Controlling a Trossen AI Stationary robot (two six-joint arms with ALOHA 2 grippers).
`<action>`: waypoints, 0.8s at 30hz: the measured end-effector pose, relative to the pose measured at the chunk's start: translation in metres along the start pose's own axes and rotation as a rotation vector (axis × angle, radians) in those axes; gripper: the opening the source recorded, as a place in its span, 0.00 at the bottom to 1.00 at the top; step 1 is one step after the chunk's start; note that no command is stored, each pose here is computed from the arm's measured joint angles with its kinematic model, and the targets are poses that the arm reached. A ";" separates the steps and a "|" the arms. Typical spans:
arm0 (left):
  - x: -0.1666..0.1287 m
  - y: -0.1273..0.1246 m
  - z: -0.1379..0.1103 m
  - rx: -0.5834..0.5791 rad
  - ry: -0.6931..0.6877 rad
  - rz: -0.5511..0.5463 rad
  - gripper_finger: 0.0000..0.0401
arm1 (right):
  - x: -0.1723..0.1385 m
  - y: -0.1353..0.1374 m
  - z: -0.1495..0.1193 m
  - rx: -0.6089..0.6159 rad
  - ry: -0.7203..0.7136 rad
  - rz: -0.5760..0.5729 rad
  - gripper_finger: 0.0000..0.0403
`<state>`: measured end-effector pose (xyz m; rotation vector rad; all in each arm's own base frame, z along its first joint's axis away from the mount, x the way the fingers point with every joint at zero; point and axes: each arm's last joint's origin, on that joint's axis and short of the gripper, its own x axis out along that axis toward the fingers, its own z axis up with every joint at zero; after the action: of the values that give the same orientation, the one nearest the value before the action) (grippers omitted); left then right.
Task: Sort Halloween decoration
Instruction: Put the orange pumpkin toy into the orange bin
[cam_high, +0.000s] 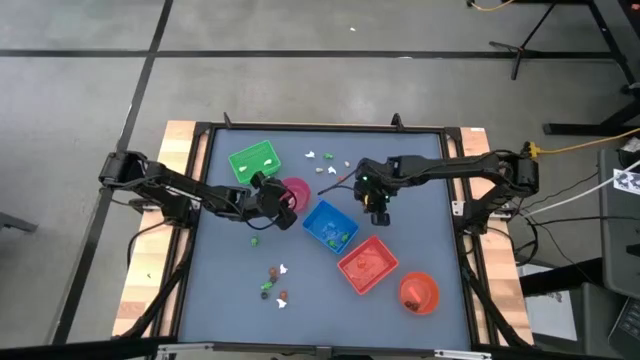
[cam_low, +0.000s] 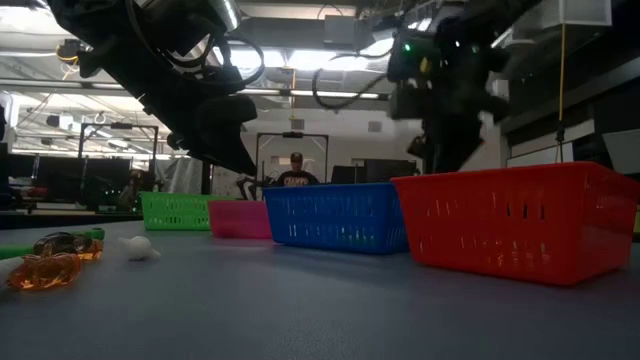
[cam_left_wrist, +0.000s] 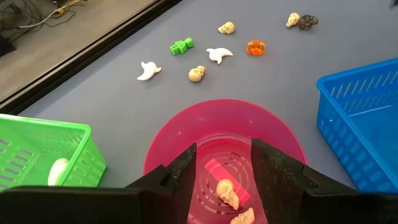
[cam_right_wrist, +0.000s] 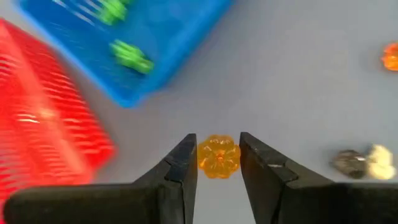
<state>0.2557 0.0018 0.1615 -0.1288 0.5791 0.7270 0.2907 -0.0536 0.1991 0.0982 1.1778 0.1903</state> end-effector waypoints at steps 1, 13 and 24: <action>0.000 0.000 0.000 0.000 0.000 0.000 0.34 | -0.005 0.002 0.003 0.019 -0.002 0.034 0.26; 0.000 -0.002 -0.001 0.001 0.030 -0.062 0.34 | -0.012 0.068 0.017 0.023 0.097 0.312 0.26; 0.000 -0.002 -0.001 0.002 0.030 -0.062 0.34 | -0.003 0.122 0.012 -0.162 0.151 0.274 0.26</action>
<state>0.2565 0.0002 0.1606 -0.1551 0.6016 0.6648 0.2891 0.0655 0.2277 0.1040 1.2922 0.5413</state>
